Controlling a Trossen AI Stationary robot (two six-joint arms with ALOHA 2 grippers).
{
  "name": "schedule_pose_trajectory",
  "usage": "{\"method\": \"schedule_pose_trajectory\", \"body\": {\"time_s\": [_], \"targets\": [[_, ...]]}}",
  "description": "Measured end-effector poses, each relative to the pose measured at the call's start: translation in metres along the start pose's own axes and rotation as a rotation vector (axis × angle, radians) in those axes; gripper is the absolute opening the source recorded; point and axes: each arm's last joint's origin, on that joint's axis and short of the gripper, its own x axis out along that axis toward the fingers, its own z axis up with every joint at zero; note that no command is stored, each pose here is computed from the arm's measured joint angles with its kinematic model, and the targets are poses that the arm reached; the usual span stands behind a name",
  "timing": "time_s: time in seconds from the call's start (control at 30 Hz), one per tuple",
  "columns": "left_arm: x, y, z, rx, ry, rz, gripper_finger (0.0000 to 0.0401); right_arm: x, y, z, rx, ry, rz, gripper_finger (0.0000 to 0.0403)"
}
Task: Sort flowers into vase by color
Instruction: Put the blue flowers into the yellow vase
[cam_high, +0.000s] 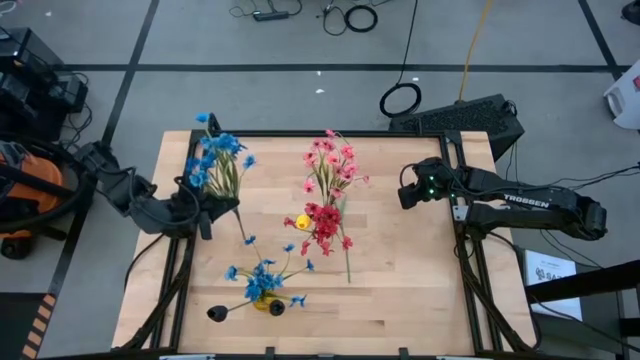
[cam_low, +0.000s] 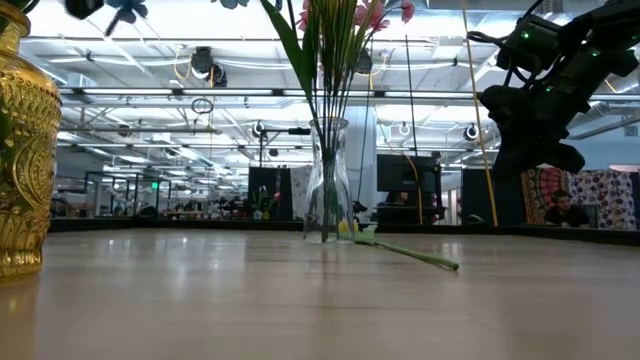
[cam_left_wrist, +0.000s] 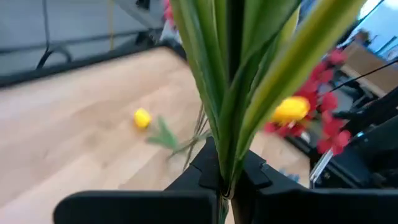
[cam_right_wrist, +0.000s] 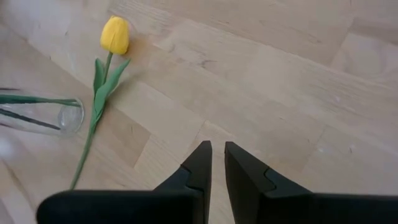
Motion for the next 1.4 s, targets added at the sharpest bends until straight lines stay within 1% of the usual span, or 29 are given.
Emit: {"method": "schedule_pose_trajectory", "body": {"time_s": [0.07,0.17,0.23,0.27,0.33,0.43,0.5,0.6,0.7,0.83,0.97,1.03,1.17,1.27,1.4], "targets": [[-0.003,0.007,-0.005,-0.030,0.055,0.026,0.0015,0.000,0.000,0.000,0.002,0.000,0.000,0.0036],[-0.006,0.013,-0.015,-0.087,0.207,0.039,0.0014,0.000,0.000,-0.001,0.002,0.006,-0.005,0.0036],[-0.007,0.011,-0.021,-0.104,0.312,0.005,0.0014,0.000,-0.001,-0.001,0.002,0.008,-0.007,0.0036],[-0.007,0.007,-0.022,-0.105,0.343,-0.026,0.0014,0.000,-0.001,-0.001,0.002,0.008,-0.007,0.0036],[-0.009,-0.003,-0.024,-0.093,0.363,-0.115,0.0014,0.000,-0.001,-0.001,0.001,0.008,-0.007,0.0036],[-0.014,-0.018,-0.025,-0.063,0.355,-0.251,0.0014,0.000,-0.001,-0.001,0.000,0.008,-0.007,0.0036],[-0.018,-0.024,-0.025,-0.066,0.355,-0.315,0.0014,0.000,-0.001,-0.001,-0.001,0.008,-0.007,0.0036],[-0.025,-0.031,-0.028,-0.077,0.367,-0.383,0.0014,0.000,-0.001,-0.001,-0.001,0.008,-0.007,0.0036],[-0.031,-0.037,-0.031,-0.099,0.391,-0.427,0.0014,0.000,-0.001,-0.001,0.004,0.008,-0.008,0.0036],[-0.041,-0.039,-0.035,-0.129,0.448,-0.472,0.0014,0.000,-0.002,-0.002,0.055,0.019,-0.018,0.0036],[-0.052,-0.046,-0.036,-0.181,0.495,-0.571,0.0014,0.000,-0.002,-0.002,0.062,0.023,-0.022,0.0036],[-0.059,-0.052,-0.035,-0.178,0.484,-0.648,0.0014,0.000,-0.002,-0.002,0.062,0.023,-0.022,0.0036],[-0.071,-0.067,-0.034,-0.137,0.416,-0.790,0.0014,0.000,-0.002,-0.002,0.062,0.024,-0.022,0.0036],[-0.075,-0.080,-0.040,-0.069,0.323,-0.825,0.0014,0.000,-0.002,-0.002,0.062,0.021,-0.025,0.0036],[-0.074,-0.099,-0.058,0.063,0.187,-0.803,0.0014,0.000,-0.002,-0.002,0.076,0.019,-0.026,0.0036]]}}
